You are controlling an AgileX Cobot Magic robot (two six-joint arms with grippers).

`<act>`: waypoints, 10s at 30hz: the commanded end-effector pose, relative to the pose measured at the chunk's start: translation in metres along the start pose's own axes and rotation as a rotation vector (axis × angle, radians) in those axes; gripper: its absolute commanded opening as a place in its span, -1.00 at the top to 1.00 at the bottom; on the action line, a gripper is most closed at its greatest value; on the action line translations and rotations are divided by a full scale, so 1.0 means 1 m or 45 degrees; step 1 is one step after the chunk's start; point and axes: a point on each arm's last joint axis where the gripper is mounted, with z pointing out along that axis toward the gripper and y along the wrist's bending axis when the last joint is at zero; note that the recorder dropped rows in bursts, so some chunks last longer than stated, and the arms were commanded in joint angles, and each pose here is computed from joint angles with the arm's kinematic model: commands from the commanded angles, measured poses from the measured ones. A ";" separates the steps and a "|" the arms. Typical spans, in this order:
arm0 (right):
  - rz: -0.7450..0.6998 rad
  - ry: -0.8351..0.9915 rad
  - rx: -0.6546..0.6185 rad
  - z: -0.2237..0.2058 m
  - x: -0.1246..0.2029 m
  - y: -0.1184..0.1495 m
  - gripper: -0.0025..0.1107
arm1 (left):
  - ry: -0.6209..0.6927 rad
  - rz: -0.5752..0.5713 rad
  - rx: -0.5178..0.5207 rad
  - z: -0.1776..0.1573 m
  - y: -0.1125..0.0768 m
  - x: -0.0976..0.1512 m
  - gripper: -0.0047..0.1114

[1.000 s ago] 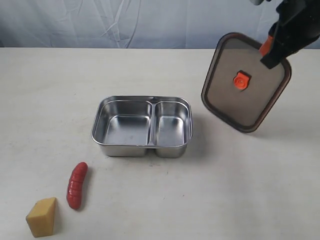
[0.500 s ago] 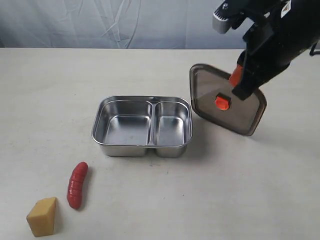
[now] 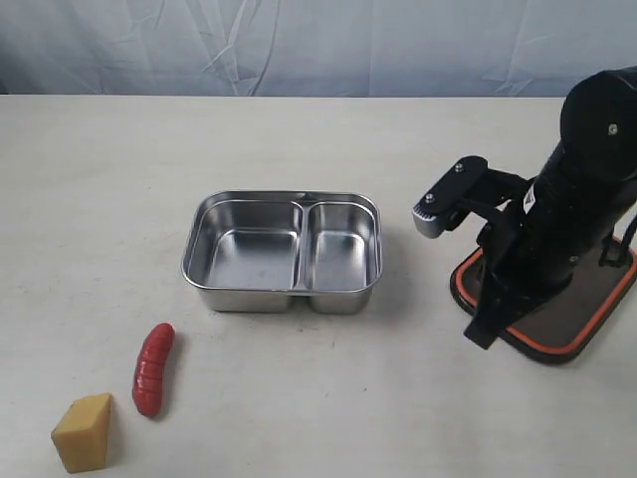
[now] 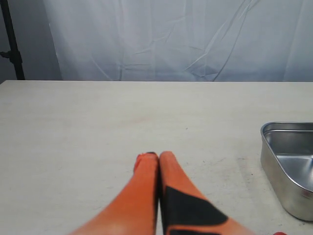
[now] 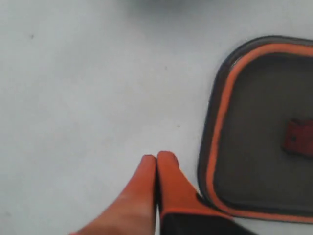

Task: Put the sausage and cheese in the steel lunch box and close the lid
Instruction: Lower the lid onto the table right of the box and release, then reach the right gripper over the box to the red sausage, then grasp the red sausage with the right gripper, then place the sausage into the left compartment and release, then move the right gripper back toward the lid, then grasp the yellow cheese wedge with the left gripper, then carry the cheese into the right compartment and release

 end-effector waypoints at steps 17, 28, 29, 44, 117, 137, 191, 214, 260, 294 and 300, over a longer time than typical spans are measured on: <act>0.272 -0.647 -0.560 -0.028 -0.086 0.081 0.33 | -0.008 -0.012 0.011 0.000 0.000 0.001 0.92; 0.065 -0.467 -0.530 0.022 -0.157 0.140 0.26 | -0.006 -0.013 0.011 0.000 -0.001 0.001 0.92; 0.053 -0.447 -0.520 0.027 -0.160 0.145 0.26 | -0.006 -0.013 0.011 0.000 -0.001 0.001 0.92; 0.012 -0.303 -0.416 0.055 -0.192 0.179 0.04 | -0.006 -0.013 0.011 0.000 -0.001 0.001 0.92; -0.066 -0.244 -0.311 0.075 -0.202 0.190 0.97 | -0.008 -0.013 0.011 0.000 -0.001 0.001 0.92; 0.096 -0.445 0.261 0.020 -0.209 0.102 0.97 | -0.008 -0.013 0.011 0.000 -0.001 0.001 0.92; 0.574 -1.186 0.313 -0.090 0.068 0.079 0.96 | -0.102 -0.130 0.033 0.000 -0.002 -0.006 0.92; 0.688 -1.199 0.459 -0.085 0.096 0.070 0.96 | 0.633 -0.230 0.183 0.057 -0.025 -0.112 0.92; 0.786 -1.092 0.609 -0.083 0.106 0.061 0.96 | 1.836 -0.435 0.266 0.119 -0.035 -0.003 -0.27; 0.793 -1.089 0.606 -0.083 0.107 0.061 0.96 | 2.014 -0.255 0.204 0.139 -0.064 0.047 0.92; 0.811 -1.067 0.635 -0.083 0.109 0.059 0.96 | 1.803 -0.323 0.472 0.160 -0.085 0.002 0.92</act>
